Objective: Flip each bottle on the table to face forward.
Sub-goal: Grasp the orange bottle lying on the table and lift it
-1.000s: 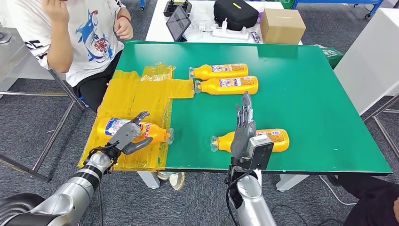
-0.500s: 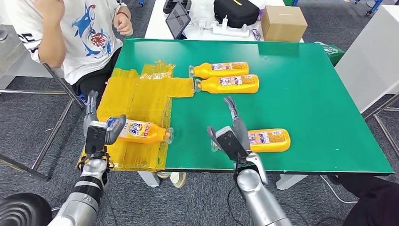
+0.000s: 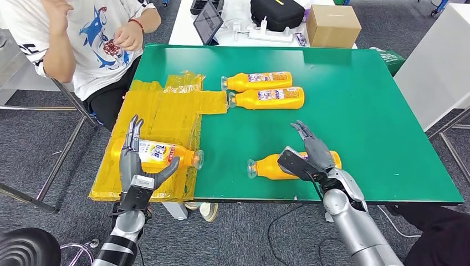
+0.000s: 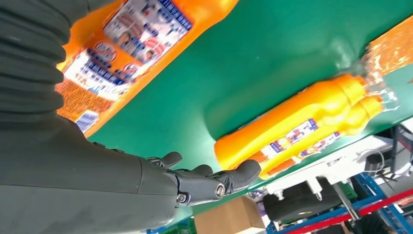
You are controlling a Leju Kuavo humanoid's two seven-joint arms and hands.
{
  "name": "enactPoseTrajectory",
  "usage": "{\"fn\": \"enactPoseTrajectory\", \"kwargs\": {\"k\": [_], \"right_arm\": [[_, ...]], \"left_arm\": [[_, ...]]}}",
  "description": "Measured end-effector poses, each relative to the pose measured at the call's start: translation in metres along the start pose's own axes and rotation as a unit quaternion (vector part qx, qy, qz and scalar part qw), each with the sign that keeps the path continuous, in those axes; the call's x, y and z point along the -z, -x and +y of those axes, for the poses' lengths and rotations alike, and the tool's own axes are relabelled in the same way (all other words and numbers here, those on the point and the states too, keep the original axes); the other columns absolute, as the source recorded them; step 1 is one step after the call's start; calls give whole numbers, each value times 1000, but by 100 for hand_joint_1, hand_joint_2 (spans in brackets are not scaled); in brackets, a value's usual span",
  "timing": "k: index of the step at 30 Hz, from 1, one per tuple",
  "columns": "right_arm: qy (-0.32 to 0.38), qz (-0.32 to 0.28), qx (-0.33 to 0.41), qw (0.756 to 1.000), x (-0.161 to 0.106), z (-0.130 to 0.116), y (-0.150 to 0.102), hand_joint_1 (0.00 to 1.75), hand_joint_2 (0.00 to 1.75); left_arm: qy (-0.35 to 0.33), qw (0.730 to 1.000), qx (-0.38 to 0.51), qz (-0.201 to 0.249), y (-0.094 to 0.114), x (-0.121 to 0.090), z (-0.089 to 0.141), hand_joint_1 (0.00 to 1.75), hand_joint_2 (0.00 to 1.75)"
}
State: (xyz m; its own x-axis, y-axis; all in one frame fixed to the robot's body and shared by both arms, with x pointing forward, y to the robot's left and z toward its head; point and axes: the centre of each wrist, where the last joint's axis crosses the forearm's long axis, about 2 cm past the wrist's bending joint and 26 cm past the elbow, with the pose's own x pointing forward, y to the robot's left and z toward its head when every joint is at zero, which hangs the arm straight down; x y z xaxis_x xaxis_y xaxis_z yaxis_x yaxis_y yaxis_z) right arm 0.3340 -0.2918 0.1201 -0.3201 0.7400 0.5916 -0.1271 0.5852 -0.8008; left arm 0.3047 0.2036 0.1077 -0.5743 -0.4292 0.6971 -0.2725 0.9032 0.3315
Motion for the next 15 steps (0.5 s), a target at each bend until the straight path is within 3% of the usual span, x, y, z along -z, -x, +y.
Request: {"fn": "enactPoseTrajectory", "kwargs": {"k": [15], "right_arm": [[-139, 57, 12, 989, -37, -41, 57, 0, 175]], "left_arm": [[12, 999, -39, 19, -1, -4, -11, 0, 175]]}}
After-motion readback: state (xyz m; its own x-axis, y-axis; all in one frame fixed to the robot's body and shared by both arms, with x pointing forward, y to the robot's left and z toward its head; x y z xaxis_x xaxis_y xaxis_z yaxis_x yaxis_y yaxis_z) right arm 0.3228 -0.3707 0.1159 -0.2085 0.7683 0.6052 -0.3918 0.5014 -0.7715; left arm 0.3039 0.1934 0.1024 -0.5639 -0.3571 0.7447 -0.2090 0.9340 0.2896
